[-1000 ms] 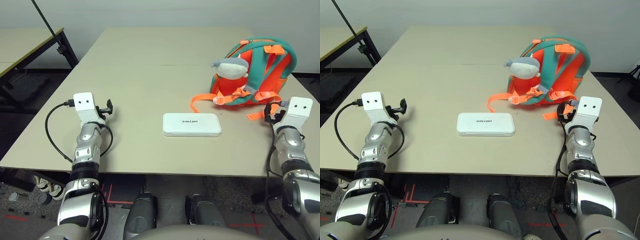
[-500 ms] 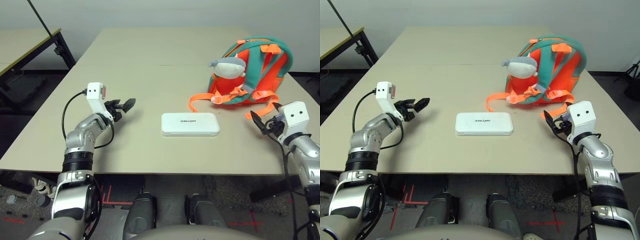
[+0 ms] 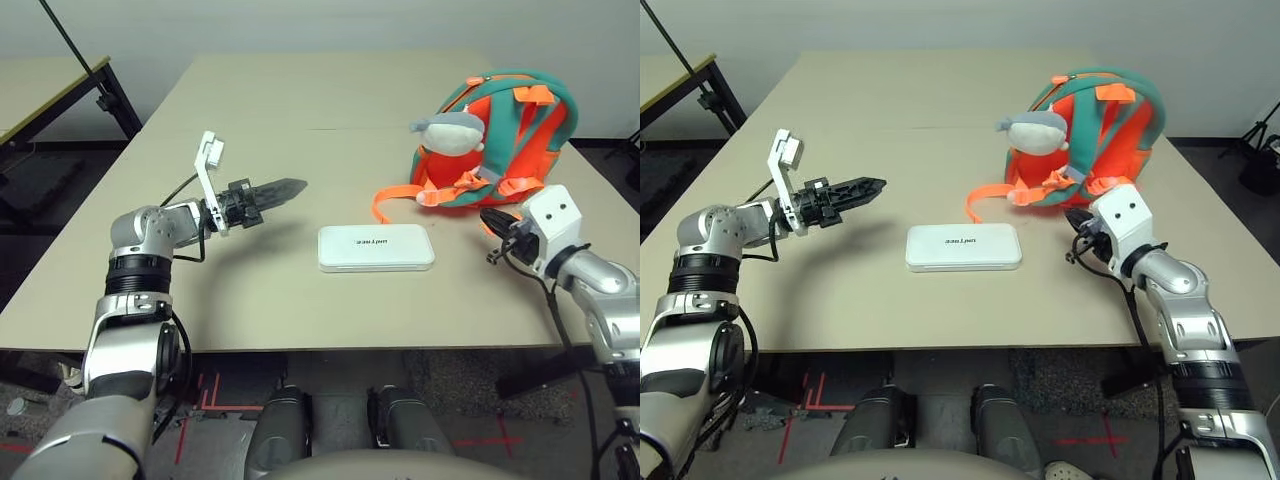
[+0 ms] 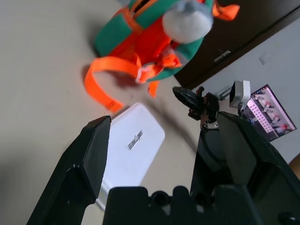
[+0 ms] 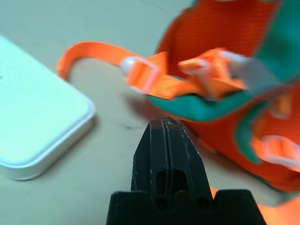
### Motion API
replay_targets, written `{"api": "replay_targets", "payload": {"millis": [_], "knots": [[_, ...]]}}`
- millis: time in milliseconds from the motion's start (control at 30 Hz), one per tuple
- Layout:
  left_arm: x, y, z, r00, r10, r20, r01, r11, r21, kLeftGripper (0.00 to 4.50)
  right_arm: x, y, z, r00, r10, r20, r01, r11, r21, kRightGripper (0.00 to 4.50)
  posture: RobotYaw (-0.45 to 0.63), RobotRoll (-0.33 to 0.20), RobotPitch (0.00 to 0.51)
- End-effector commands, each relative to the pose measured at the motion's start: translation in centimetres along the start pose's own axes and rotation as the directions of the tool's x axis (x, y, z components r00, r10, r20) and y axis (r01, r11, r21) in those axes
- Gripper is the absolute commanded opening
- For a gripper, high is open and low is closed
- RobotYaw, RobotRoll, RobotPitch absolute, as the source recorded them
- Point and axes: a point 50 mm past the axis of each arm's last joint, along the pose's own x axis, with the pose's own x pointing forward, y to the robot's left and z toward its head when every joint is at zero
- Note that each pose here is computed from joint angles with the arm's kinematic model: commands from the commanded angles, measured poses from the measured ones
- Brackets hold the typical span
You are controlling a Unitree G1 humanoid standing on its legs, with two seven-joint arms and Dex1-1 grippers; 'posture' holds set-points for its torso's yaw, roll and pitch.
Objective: Put the pencil case into the backpack and zip it.
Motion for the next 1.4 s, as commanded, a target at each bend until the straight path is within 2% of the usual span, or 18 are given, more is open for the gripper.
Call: {"api": "replay_targets", "payload": {"millis": [33,267,500,733,1067,1267,1400], "knots": [[0.5,0.8,-0.9,0.997,0.014,-0.079,-0.016,0.999,-0.03,4.5,0.1,0.4,-0.4,1.0,0.011,-0.026,-0.012,1.0,-0.015,0.04,0.07,0.0,0.025],[1.1,1.8,-2.1,0.983,0.026,-0.181,-0.051,0.99,-0.135,4.5,-0.3,0.2,-0.5,0.999,0.001,-0.038,-0.002,1.0,-0.028,0.04,0.06,0.0,0.025],[1.2,2.8,-2.8,0.966,0.077,-0.248,-0.108,0.988,-0.111,4.5,-0.5,-0.3,-0.3,0.999,-0.009,-0.046,0.006,0.999,-0.053,0.04,0.06,0.0,0.023],[1.3,3.3,-3.2,0.954,0.113,-0.278,-0.144,0.985,-0.093,4.5,-0.6,-0.7,-0.3,0.998,-0.003,-0.061,-0.002,0.997,-0.075,0.04,0.06,0.0,0.027],[1.9,3.6,-4.0,0.945,0.113,-0.307,-0.158,0.979,-0.127,4.5,-0.5,-0.3,-1.5,0.989,0.06,-0.137,-0.079,0.988,-0.134,0.04,0.03,0.0,0.036],[2.1,3.8,-4.4,0.941,0.119,-0.317,-0.164,0.979,-0.119,4.5,0.4,0.6,-2.5,0.972,0.12,-0.201,-0.155,0.973,-0.168,0.04,0.02,0.0,0.037],[2.2,4.0,-4.6,0.938,0.136,-0.318,-0.177,0.979,-0.105,4.5,1.6,0.9,-2.4,0.975,0.124,-0.184,-0.157,0.971,-0.179,0.04,0.02,0.0,0.035]]}}
